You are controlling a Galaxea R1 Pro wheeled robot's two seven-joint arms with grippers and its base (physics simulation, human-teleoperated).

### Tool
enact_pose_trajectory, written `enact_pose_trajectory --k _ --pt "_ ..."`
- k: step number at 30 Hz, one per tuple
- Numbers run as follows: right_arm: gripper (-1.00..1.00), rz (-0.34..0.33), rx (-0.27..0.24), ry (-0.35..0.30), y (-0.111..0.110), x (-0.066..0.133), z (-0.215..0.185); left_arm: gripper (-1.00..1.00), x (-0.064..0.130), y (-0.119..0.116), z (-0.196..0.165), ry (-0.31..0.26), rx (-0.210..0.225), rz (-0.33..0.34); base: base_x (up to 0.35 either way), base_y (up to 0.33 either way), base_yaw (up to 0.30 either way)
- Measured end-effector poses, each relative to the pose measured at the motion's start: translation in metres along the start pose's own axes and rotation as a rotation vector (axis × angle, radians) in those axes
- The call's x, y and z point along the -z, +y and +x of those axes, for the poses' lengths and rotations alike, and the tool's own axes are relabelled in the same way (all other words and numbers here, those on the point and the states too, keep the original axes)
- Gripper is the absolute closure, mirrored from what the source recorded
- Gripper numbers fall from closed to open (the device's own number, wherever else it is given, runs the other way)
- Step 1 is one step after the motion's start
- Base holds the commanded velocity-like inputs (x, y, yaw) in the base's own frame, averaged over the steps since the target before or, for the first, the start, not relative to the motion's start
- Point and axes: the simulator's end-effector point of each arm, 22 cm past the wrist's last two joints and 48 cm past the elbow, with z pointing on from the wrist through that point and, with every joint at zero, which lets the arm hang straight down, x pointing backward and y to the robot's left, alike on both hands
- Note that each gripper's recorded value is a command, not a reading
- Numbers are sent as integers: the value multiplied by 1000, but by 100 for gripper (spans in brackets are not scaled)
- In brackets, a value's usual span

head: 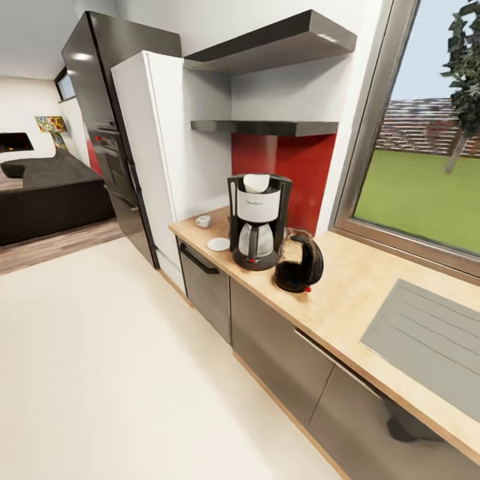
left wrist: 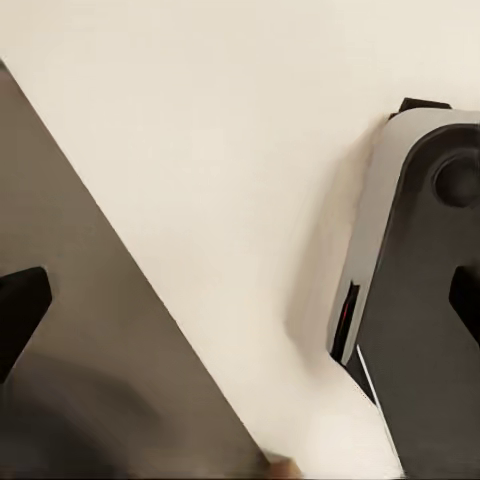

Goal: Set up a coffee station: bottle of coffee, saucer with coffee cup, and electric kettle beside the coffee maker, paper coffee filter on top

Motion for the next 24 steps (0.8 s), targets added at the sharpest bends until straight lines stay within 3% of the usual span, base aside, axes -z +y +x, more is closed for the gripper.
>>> enact_pose_trajectory --k 7,24 --pt "-100 0 0 7 -1 0 3 -100 0 2 4 14 -4 -15 267 110 218" --pt "-100 -5 0 24 0 -1 10 -100 0 5 9 28 -2 -22 287 215 218"
